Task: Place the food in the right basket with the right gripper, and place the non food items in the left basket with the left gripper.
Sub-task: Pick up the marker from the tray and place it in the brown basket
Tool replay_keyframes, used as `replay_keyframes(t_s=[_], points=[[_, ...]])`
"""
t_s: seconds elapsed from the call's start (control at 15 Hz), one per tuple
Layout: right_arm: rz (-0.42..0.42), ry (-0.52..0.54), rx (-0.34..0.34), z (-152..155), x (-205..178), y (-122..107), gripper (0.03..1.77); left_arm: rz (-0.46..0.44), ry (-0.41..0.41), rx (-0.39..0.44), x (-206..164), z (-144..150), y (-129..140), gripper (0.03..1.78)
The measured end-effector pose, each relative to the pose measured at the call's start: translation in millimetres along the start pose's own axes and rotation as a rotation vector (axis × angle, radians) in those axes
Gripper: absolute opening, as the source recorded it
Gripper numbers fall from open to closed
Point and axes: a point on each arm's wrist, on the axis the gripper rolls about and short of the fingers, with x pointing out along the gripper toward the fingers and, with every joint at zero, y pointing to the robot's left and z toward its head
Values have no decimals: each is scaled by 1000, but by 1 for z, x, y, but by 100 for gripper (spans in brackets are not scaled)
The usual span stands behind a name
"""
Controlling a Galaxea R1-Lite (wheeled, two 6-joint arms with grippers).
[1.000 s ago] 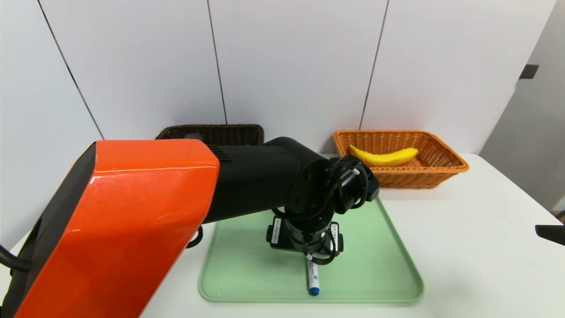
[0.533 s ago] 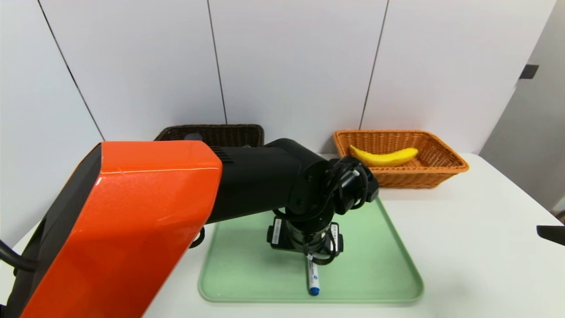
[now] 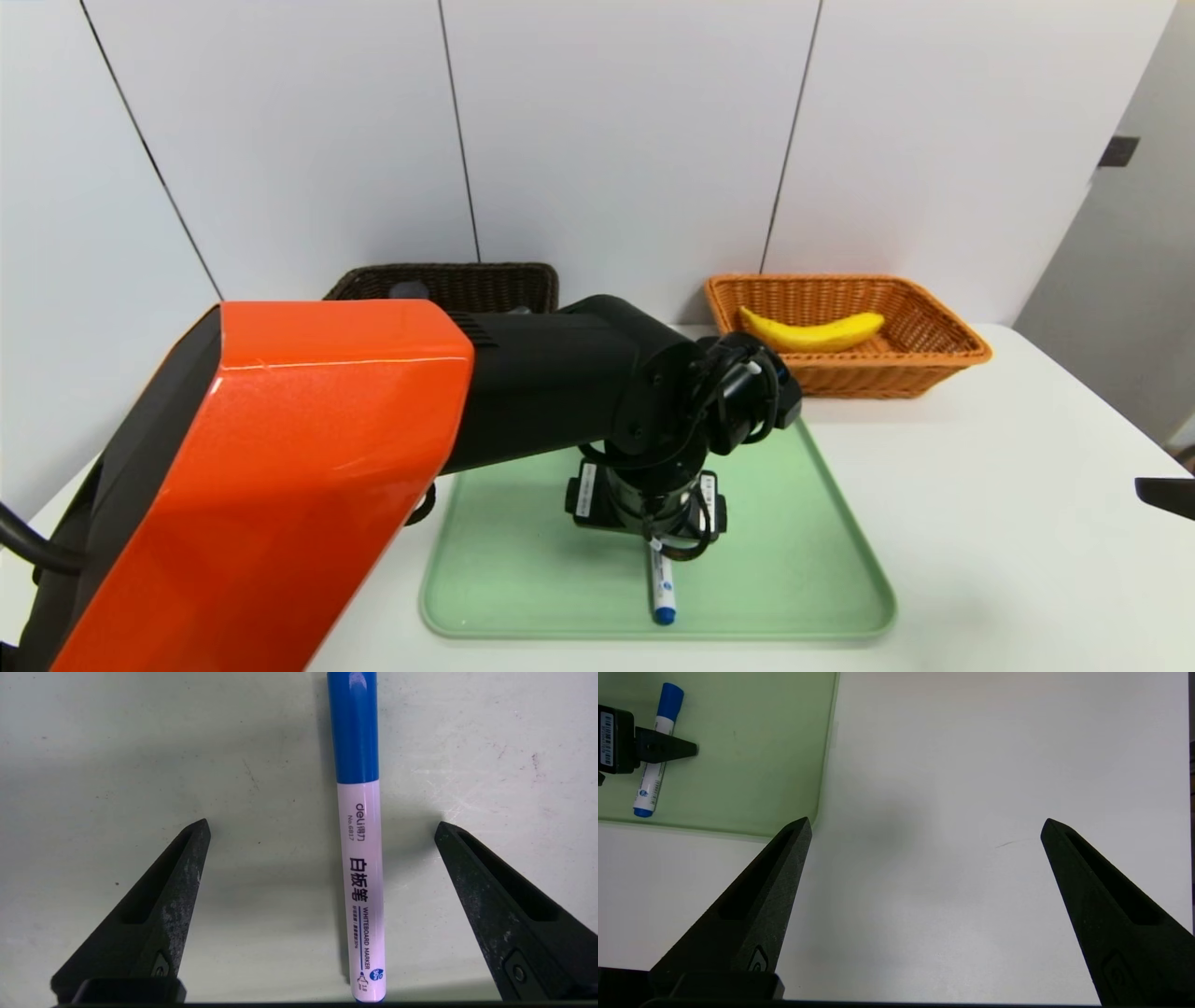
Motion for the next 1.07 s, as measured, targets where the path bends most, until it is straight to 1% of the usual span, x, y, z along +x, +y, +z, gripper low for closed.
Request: replay_keyframes(t_s=[0.13,0.2,0.33,0.4,0.53,0.67,0.73,0.8,1.07], points=[[1,0,-1,0,0,0,170,1,0,-1,0,0,0,169],[1,0,-1,0,0,0,170,2,0,0,0,0,0,160],[0,-1,-1,0,0,0,170,6,3,1,1,0,0,126],[0,-1,0,0,0,0,170,8,6,3,2,-1,0,113],[1,-3,-1,0,0,0,170,10,7,5,3,-1,0,92],[1,-5,-1,-1,-1,0,170,8,5,4,4,-1,0,75],[1,-6,-1,-1,-2,0,170,8,5,4,4,-1,-1,36],[2,-7,0,-1,-2,0,170,8,6,3,4,-1,-1,17],[1,-9,-2,-1,-2,0,170,9,7,3,4,-1,0,17]])
